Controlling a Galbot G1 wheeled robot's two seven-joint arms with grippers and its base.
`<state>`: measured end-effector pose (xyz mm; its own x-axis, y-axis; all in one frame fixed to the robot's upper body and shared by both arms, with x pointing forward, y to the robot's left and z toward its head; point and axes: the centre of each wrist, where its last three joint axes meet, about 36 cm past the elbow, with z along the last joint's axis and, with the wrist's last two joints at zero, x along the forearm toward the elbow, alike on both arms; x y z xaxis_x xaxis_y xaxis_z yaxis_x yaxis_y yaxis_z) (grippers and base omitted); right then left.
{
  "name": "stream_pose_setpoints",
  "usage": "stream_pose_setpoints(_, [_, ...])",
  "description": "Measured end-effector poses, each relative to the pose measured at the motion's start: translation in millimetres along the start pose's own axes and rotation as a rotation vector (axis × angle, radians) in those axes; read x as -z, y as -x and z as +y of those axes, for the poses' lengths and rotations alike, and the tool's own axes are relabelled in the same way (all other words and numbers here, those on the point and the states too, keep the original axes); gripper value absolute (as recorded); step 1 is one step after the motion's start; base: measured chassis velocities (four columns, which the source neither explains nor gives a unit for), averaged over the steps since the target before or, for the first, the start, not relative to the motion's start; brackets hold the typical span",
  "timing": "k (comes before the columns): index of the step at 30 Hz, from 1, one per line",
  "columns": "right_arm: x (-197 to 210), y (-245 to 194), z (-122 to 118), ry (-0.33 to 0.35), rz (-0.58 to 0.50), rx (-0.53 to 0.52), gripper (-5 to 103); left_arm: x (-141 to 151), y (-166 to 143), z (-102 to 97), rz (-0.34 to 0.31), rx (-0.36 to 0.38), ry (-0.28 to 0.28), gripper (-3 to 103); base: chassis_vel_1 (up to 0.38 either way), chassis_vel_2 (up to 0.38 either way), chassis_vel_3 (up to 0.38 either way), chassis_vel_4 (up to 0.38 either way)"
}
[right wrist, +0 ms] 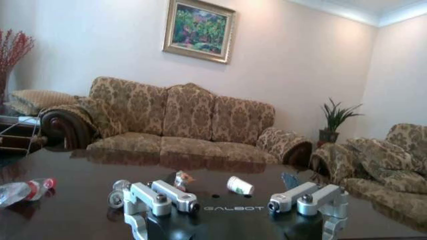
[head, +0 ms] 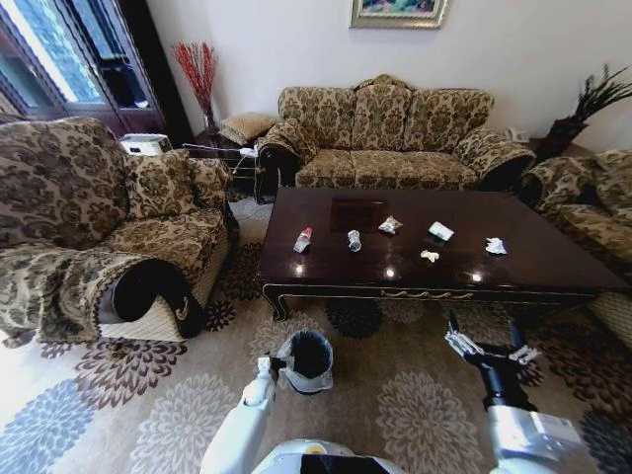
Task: Move to the front of the table and place the trash on the table into the trash bin.
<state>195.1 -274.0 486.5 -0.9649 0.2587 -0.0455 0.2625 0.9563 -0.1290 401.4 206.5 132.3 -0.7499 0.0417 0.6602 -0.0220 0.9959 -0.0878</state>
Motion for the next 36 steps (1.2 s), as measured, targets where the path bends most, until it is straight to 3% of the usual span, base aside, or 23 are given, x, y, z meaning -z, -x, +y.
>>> stream_pose_setpoints(11, [1, 4, -8, -0.007, -0.001, -0.034, 100, 5, 17, 0.3, 0.030, -0.004, -0.027, 100, 0.000, 0.000, 0.000, 0.000])
stream_pose_setpoints(26, [-1, 11, -9, -0.006, 0.006, -0.040, 100, -5, 13, -8.4, 0.082, -0.032, -0.034, 103, 0.000, 0.000, 0.000, 0.000])
stream_pose_setpoints(29, [-1, 11, -8, -0.006, 0.007, -0.042, 100, -6, 12, -5.8, 0.089, -0.034, -0.033, 97, 0.000, 0.000, 0.000, 0.000])
stream_pose_setpoints(32, [-2, 11, -7, -0.002, 0.009, -0.041, 100, -7, 11, -4.6, 0.092, -0.037, -0.032, 88, 0.000, 0.000, 0.000, 0.000])
stream_pose_setpoints(35, [-2, 11, -6, -0.003, 0.010, -0.041, 100, -11, 9, -4.4, 0.095, -0.041, -0.032, 72, 0.000, 0.000, 0.000, 0.000])
stream_pose_setpoints(36, [-2, 11, -6, -0.004, 0.010, -0.041, 100, -11, 9, -5.5, 0.096, -0.043, -0.034, 72, 0.000, 0.000, 0.000, 0.000])
